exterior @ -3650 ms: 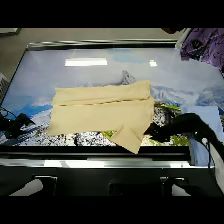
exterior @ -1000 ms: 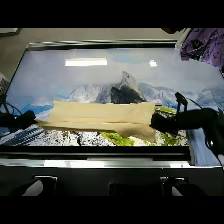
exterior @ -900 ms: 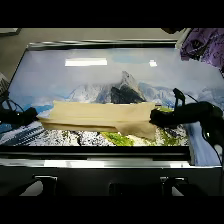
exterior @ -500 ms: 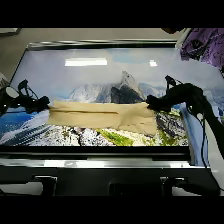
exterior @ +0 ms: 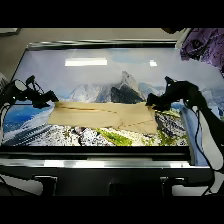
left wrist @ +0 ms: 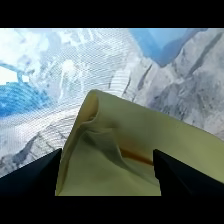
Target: Fold the clothes and pants, and hang the long-sleeved shirts on hangers.
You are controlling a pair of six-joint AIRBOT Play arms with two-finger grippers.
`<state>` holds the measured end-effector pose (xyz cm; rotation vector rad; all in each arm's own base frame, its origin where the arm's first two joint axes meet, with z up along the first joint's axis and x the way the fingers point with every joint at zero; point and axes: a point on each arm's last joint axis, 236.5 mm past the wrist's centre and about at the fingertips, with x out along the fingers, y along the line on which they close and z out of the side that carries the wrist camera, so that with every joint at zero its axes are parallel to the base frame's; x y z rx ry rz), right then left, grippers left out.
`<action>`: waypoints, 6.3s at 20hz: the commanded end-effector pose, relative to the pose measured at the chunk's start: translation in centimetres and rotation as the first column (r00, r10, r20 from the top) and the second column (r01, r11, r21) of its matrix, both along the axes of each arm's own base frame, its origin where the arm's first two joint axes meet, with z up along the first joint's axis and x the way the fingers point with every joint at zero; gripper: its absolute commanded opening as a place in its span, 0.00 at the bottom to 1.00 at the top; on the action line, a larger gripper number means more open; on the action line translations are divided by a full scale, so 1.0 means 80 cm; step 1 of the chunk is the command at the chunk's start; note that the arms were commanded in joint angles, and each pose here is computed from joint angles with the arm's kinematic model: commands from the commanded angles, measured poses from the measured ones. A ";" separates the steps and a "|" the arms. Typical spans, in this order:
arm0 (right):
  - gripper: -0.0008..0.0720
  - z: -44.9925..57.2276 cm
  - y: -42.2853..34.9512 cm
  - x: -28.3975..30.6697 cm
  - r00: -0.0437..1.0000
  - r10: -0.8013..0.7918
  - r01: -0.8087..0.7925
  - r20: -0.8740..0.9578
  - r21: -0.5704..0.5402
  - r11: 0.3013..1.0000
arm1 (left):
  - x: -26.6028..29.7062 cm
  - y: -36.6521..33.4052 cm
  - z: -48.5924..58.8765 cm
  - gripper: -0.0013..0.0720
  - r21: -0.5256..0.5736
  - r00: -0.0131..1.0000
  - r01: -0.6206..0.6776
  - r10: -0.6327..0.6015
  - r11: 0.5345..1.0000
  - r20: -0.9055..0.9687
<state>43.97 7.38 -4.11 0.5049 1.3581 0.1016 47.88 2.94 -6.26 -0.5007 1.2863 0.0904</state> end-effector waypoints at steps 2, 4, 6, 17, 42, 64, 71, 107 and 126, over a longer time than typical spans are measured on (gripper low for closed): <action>0.83 0.038 -0.062 -0.024 0.998 0.034 -0.028 -0.046 0.117 0.993 | 0.005 0.022 0.071 0.90 0.019 0.999 -0.008 0.007 1.000 0.052; 0.88 0.037 -0.080 -0.033 0.999 0.034 -0.025 -0.039 0.207 0.978 | 0.001 0.031 0.097 0.90 0.048 0.996 -0.012 0.008 0.999 0.087; 0.92 0.021 -0.082 -0.043 0.998 0.038 -0.022 -0.049 0.288 0.957 | -0.002 0.032 0.112 0.90 0.060 0.995 -0.011 0.005 0.998 0.103; 0.93 -0.064 -0.032 -0.064 0.994 0.025 0.030 -0.104 0.498 0.867 | -0.012 0.028 0.109 0.90 0.052 0.998 0.001 -0.005 0.999 0.070; 0.05 0.230 -0.063 -0.060 0.995 -0.065 0.061 0.071 0.057 0.997 | -0.093 -0.572 0.004 0.03 -0.523 0.951 0.289 -0.301 0.801 0.065; 0.05 0.266 0.078 -0.045 0.974 0.127 -0.121 0.186 -0.039 0.992 | 0.011 -0.303 0.170 0.03 -0.274 0.948 0.255 -0.183 0.928 0.262; 0.05 0.211 0.259 -0.067 0.951 0.271 -0.277 0.152 0.020 0.961 | -0.024 -0.057 0.268 0.03 -0.140 0.953 0.001 0.041 0.990 0.299; 0.77 0.092 -0.022 0.007 0.998 -0.017 -0.004 0.058 0.342 0.940 | -0.052 -0.001 0.236 0.04 -0.125 0.972 -0.066 0.092 0.990 0.214; 0.05 -0.047 0.145 -0.029 0.999 0.039 -0.035 0.001 0.474 0.880 | -0.052 -0.001 0.236 0.04 -0.110 0.973 -0.039 0.063 0.993 0.223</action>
